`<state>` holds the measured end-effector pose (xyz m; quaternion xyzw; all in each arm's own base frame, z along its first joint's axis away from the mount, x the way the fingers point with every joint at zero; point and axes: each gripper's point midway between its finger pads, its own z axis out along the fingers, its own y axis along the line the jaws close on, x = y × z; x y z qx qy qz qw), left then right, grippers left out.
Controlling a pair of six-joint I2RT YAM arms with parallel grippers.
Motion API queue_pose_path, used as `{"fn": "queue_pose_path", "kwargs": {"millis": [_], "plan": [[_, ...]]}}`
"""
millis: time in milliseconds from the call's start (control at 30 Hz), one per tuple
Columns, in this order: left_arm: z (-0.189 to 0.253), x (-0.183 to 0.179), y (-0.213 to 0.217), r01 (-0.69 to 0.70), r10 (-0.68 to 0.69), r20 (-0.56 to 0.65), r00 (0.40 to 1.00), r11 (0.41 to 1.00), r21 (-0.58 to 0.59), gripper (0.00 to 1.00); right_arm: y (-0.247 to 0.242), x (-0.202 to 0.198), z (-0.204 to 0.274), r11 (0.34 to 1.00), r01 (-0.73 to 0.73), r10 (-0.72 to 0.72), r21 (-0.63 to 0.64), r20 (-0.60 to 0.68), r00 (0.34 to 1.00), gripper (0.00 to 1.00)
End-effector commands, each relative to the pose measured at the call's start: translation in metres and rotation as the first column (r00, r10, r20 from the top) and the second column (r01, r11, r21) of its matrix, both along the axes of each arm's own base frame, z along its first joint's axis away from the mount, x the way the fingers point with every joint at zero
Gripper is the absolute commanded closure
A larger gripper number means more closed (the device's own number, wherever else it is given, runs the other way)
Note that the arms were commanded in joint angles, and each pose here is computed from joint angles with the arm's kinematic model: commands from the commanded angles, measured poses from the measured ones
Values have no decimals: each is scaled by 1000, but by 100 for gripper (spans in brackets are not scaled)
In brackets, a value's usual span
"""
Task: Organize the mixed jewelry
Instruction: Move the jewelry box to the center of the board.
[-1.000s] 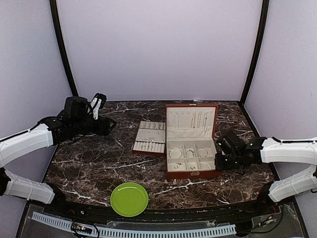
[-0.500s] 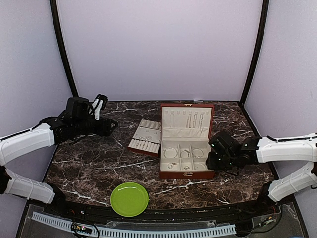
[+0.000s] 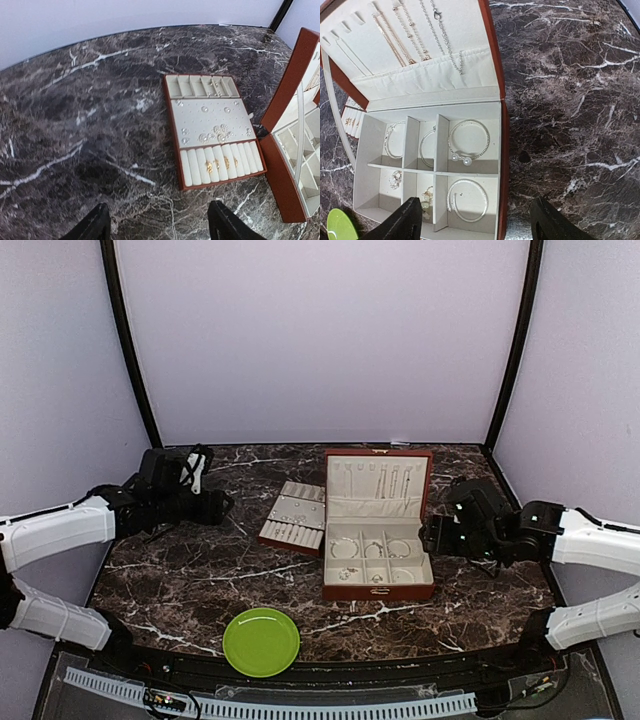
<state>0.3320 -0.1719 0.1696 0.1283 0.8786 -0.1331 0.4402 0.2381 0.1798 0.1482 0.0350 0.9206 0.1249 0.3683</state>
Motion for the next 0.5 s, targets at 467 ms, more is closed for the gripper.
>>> {"fn": "queue_pose_path", "kwargs": {"millis": [467], "plan": [[-99, -91, 40, -226, 183, -382, 906, 972, -70, 42, -28, 25, 11, 999, -18, 21, -51, 59, 998, 21]]}}
